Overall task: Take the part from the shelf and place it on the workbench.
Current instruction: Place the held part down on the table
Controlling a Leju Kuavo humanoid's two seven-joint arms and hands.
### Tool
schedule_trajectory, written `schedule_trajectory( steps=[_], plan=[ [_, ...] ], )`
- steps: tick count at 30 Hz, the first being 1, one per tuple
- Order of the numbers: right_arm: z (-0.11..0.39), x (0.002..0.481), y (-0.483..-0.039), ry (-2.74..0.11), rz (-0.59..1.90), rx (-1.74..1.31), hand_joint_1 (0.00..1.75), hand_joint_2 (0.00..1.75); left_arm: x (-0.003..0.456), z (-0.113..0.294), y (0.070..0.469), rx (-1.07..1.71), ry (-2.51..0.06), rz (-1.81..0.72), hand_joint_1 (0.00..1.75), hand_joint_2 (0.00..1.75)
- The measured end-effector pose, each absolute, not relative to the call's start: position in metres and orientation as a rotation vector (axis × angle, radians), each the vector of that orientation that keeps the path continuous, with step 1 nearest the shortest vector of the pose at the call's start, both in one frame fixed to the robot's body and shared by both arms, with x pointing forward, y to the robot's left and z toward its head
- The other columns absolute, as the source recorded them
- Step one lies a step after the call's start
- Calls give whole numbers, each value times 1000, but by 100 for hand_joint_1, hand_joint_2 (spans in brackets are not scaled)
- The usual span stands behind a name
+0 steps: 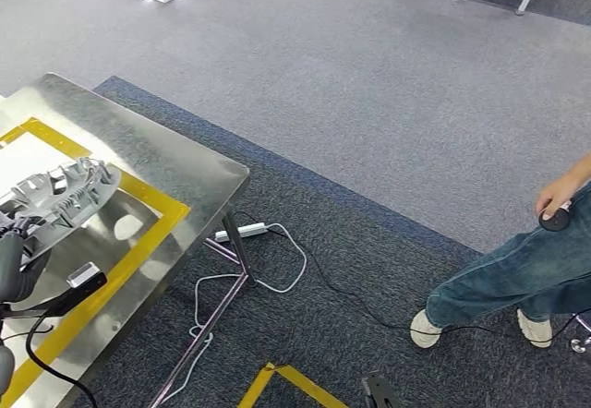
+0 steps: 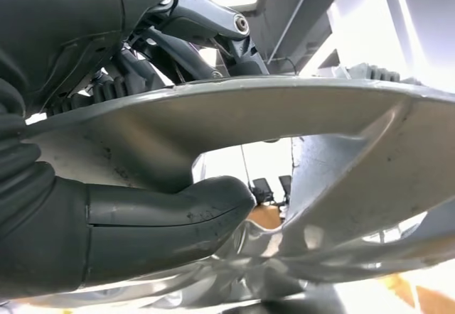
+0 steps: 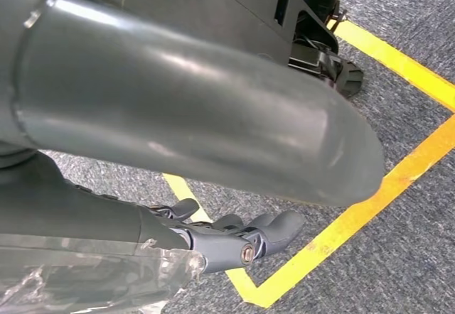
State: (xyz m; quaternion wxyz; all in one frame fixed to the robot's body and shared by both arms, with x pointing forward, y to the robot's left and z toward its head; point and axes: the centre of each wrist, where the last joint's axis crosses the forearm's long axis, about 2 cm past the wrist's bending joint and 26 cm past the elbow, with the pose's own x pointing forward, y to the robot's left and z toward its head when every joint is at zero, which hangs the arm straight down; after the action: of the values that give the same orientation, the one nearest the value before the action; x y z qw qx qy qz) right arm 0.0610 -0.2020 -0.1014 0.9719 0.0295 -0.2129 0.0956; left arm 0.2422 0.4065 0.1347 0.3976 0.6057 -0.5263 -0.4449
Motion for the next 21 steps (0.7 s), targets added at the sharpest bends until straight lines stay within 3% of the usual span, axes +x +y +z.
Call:
schedule_trajectory(
  steps=[18, 21],
  plan=[
    [-101, 61, -202, -432, 198, 72, 0, 0, 240, 116, 417, 1509, -1216, -1196, 175, 175],
    [-101, 61, -202, -433, 198, 74, 0, 0, 240, 114, 418, 1512, -1195, -1199, 44, 175]
  ],
)
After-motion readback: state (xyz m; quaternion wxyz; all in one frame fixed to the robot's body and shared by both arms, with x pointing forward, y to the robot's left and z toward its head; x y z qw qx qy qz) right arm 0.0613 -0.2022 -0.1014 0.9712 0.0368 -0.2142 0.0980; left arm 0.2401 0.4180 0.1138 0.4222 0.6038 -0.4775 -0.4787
